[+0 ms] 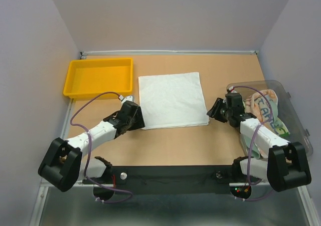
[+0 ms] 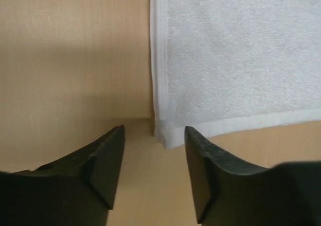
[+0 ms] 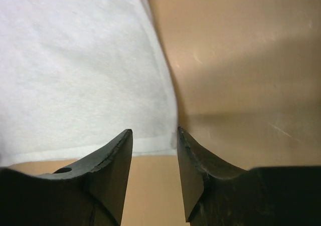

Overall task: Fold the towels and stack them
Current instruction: Fold the towel

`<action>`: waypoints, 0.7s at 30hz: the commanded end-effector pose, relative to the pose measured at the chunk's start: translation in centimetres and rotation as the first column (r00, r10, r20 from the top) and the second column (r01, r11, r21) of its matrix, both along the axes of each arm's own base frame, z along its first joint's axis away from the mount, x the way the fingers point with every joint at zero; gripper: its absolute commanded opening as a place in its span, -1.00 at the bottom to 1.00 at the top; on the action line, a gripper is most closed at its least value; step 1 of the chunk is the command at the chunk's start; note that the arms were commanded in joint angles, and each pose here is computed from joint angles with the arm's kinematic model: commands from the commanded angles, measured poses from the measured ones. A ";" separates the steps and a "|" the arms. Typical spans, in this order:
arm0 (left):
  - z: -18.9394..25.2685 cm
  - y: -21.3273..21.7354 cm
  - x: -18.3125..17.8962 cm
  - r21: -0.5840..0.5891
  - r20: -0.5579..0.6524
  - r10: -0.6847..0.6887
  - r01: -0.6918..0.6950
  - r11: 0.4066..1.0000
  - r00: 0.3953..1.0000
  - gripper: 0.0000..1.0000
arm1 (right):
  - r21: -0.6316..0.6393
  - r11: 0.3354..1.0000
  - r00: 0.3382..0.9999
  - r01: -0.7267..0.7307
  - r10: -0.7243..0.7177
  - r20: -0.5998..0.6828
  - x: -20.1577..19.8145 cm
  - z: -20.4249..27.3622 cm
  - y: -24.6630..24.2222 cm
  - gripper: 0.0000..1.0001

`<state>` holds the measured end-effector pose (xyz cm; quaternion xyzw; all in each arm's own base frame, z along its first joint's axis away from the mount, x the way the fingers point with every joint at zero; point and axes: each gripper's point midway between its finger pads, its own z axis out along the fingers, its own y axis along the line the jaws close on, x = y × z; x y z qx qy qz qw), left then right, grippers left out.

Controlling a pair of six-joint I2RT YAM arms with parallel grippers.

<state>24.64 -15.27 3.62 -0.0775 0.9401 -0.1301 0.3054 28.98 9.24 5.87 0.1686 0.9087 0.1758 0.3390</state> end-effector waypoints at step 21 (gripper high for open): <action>-2.0 -2.0 -0.5 -0.068 -0.027 -0.045 0.043 0.997 0.999 -0.15 | 0.167 0.986 0.995 -0.019 0.035 -0.090 -1.8 -4.1 4.0 -0.03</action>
